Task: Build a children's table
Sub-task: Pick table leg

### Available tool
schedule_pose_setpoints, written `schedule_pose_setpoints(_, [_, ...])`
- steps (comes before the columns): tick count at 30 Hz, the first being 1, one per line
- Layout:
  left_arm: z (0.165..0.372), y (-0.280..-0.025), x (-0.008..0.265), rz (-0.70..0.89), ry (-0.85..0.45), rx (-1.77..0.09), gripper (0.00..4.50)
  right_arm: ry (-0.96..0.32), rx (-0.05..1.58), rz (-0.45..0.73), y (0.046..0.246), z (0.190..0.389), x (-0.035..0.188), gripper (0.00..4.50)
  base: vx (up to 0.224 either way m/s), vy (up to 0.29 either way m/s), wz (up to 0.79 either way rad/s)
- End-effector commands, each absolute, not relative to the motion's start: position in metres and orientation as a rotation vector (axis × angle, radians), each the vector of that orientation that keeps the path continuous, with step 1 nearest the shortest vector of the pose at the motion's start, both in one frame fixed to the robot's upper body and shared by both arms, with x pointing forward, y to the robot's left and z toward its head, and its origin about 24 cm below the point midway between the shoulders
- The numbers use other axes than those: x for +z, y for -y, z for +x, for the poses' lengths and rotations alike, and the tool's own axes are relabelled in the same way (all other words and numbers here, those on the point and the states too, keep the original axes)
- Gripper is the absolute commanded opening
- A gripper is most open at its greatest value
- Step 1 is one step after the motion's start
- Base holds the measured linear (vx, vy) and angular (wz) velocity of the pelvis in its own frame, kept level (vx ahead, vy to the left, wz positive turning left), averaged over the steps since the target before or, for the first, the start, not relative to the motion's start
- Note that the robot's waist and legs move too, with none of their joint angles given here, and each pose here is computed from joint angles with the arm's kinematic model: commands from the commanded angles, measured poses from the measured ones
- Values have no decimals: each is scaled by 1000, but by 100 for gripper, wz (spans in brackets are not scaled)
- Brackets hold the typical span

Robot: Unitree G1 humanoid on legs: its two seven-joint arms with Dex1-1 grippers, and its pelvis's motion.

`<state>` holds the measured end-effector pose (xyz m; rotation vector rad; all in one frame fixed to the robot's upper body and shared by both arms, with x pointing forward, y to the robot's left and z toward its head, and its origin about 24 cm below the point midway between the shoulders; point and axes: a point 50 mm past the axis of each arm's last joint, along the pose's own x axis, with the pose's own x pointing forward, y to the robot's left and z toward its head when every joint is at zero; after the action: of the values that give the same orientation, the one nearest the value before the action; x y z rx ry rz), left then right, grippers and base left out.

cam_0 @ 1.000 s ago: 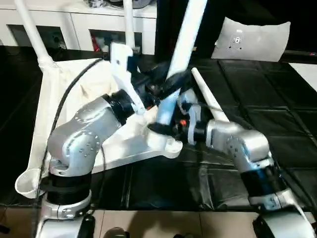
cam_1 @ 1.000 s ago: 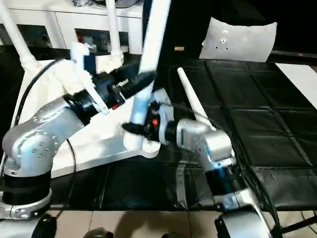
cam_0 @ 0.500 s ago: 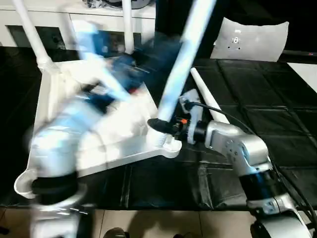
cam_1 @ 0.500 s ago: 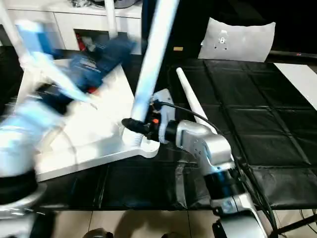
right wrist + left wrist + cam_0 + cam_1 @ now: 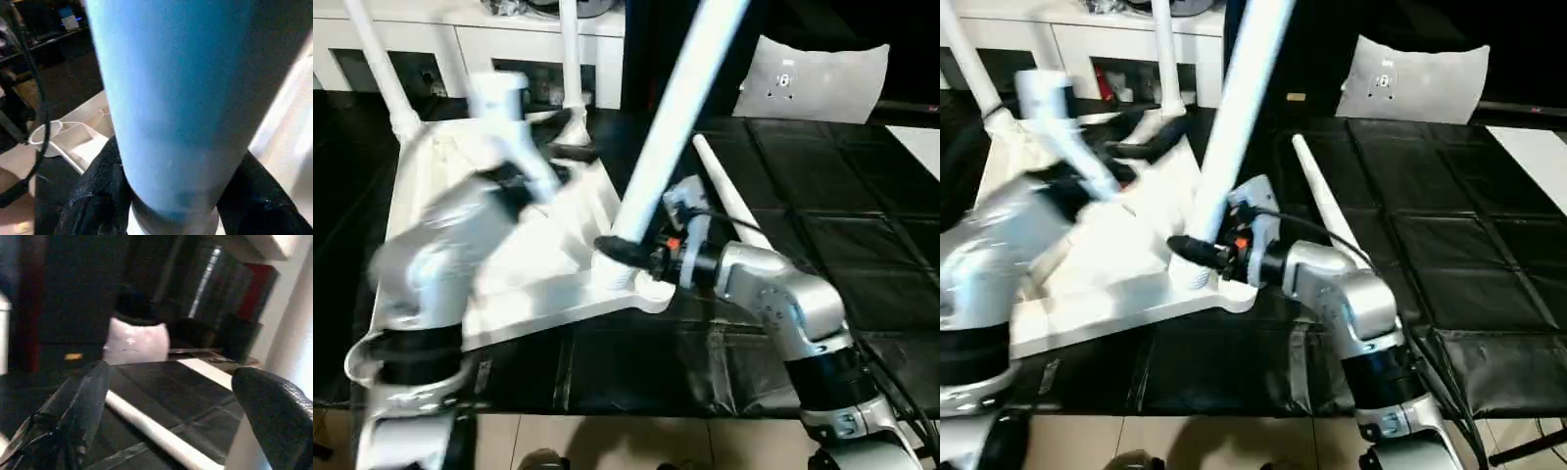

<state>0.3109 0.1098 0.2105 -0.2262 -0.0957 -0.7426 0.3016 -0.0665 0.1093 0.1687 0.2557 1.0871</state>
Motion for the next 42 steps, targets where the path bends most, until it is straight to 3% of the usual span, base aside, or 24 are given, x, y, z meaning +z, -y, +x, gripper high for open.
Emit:
schedule_pose_setpoints(1, [301,-94,217,-204,106,-843,450,-262,1064,142,69,304,107,191,0,0,0])
schedule_pose_setpoints(10, [290,-80,216,-175,96,-920,450,-265,1041,128,70,307,105,191,0,0,0])
schedule_pose_setpoints(14, [297,-98,211,-154,98,-828,450,-245,1023,137,72,308,107,191,0,0,0])
schedule_pose_setpoints(24, [298,-137,201,-107,71,-801,450,-213,880,197,91,312,106,191,0,0,0])
schedule_pose_setpoints(32, [284,-141,155,13,-125,-913,450,-218,686,258,111,314,104,191,0,0,0])
schedule_pose_setpoints(41, [275,-139,116,65,-234,-931,450,-81,654,218,111,309,111,191,0,0,0])
schedule_pose_setpoints(42, [274,-139,113,73,-242,-930,450,-56,637,165,110,307,109,191,0,0,0])
